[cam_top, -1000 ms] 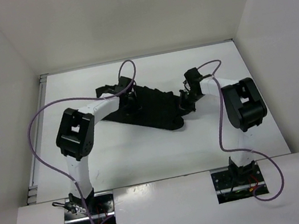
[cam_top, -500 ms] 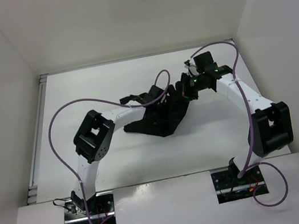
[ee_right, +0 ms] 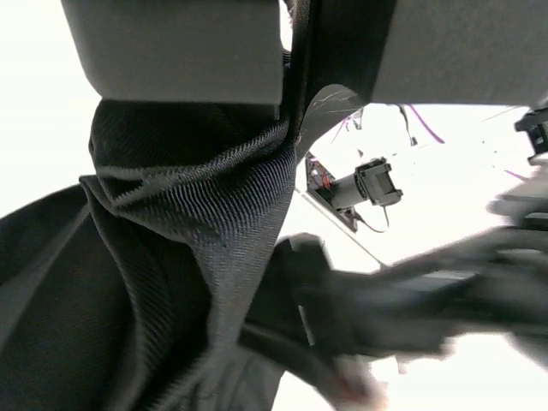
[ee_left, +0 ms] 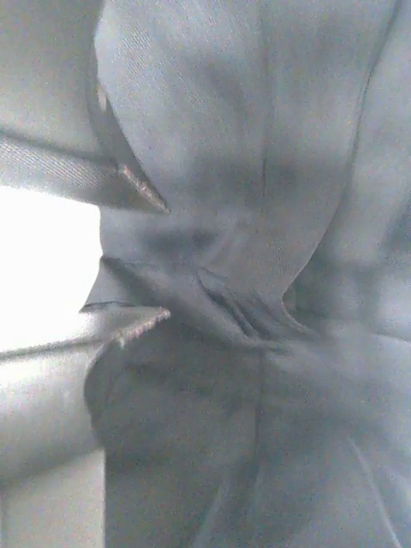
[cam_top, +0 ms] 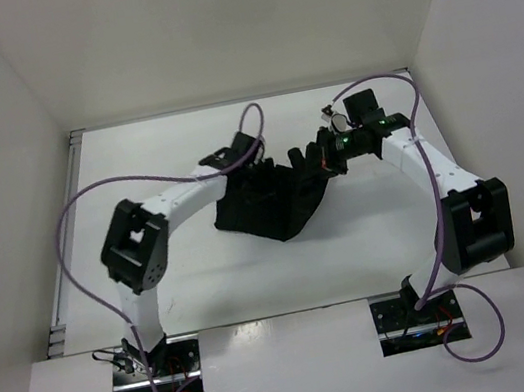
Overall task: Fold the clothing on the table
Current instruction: Fold the skirt
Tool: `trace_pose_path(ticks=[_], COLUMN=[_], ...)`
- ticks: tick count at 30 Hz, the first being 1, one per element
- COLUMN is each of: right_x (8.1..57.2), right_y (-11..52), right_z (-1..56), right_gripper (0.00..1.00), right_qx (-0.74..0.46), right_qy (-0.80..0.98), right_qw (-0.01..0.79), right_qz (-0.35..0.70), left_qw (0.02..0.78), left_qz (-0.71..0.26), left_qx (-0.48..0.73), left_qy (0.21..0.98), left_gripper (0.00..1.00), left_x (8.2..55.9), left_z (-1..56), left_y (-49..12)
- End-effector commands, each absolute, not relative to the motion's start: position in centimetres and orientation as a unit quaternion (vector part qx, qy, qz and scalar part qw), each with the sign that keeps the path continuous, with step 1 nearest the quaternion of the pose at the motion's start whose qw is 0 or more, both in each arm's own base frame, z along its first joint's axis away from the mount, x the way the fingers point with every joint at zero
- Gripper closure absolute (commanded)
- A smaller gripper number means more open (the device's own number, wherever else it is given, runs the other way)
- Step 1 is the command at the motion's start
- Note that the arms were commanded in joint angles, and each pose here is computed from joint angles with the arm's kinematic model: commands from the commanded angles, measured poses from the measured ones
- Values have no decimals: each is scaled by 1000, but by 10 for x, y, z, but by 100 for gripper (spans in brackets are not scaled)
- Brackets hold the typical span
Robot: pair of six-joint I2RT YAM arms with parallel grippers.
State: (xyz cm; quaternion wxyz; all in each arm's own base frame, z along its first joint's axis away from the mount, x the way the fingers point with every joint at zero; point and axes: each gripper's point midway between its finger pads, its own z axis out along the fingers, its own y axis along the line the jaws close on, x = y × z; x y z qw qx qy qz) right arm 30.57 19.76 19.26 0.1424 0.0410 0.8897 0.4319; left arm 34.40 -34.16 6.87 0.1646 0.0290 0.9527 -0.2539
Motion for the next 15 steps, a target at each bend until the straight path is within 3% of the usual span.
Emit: trace_pose_path(ticks=[1, 5, 7, 8, 10, 15], right_x=[302, 301, 301, 303, 304, 312], right_y=[197, 196, 196, 196, 198, 204], right_z=[203, 201, 199, 202, 194, 194], right_gripper=[100, 100, 100, 100, 100, 100], right_qx=[23, 21, 23, 21, 20, 17], right_qy=[883, 885, 886, 885, 885, 884], right_qw=[149, 147, 143, 147, 133, 133], right_qz=[443, 442, 441, 442, 446, 448], left_qw=[285, 312, 307, 303, 284, 229], left_qz=[-217, -145, -110, -102, -81, -51], left_qx=[-48, -140, -180, -195, -208, -213], left_qy=[933, 928, 928, 927, 933, 948], left_gripper=[42, 45, 59, 73, 81, 88], left_x=[382, 396, 397, 396, 396, 389], left_z=[153, 145, 126, 120, 96, 37], left_y=[-270, -186, -150, -142, -129, -132])
